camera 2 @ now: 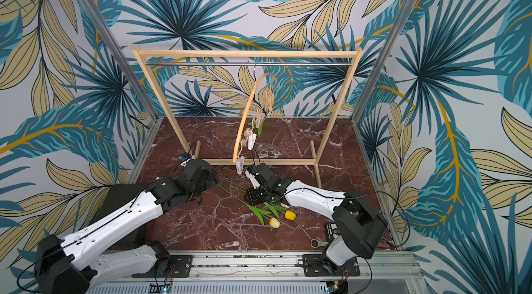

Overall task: Dry the flowers on a clothes hanger
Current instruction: Pick up the flower at the center of the board.

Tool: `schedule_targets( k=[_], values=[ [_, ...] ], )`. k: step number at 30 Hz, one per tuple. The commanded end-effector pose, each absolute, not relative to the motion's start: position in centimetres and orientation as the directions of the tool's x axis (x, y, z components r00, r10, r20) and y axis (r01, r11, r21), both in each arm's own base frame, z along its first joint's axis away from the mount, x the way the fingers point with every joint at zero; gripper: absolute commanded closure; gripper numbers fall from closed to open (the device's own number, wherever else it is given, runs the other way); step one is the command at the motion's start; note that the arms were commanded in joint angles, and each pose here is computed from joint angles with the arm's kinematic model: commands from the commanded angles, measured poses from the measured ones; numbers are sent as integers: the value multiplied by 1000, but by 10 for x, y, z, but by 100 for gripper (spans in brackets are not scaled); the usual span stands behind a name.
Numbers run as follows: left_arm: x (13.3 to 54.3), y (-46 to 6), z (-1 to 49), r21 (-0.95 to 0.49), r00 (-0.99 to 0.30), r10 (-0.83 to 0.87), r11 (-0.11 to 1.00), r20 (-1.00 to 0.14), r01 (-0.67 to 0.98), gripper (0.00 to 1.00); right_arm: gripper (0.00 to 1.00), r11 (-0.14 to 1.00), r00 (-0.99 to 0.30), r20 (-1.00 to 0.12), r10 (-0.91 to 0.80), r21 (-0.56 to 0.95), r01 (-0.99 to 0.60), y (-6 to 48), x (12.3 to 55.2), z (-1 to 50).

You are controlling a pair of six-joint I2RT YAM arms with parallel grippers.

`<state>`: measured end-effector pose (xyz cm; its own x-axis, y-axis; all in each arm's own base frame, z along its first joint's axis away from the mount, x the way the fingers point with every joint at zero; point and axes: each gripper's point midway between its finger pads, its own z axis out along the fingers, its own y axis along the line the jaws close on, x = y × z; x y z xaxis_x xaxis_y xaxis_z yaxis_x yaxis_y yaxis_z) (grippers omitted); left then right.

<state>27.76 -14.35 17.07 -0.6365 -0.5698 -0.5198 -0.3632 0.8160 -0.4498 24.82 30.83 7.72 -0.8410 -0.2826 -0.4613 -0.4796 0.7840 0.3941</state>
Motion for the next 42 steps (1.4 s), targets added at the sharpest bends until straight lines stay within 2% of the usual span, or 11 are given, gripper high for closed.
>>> schedule_targets(
  k=[1,19,25,42],
  values=[
    [277,-141,159,-446,-645,-577,811,-500,-380,31,61,761,-795,-503,-340,349,-547,328,251,74],
    [268,-132,148,-460,-637,-604,791,-479,-404,34,67,807,-797,-427,-426,220,-549,325,249,31],
    [266,-134,144,-457,-650,-595,796,-473,-397,35,76,813,-800,-401,-446,192,-550,326,250,22],
    [261,-130,141,-463,-644,-602,791,-472,-400,35,92,786,-772,-341,-537,131,-604,325,238,8]
  ],
)
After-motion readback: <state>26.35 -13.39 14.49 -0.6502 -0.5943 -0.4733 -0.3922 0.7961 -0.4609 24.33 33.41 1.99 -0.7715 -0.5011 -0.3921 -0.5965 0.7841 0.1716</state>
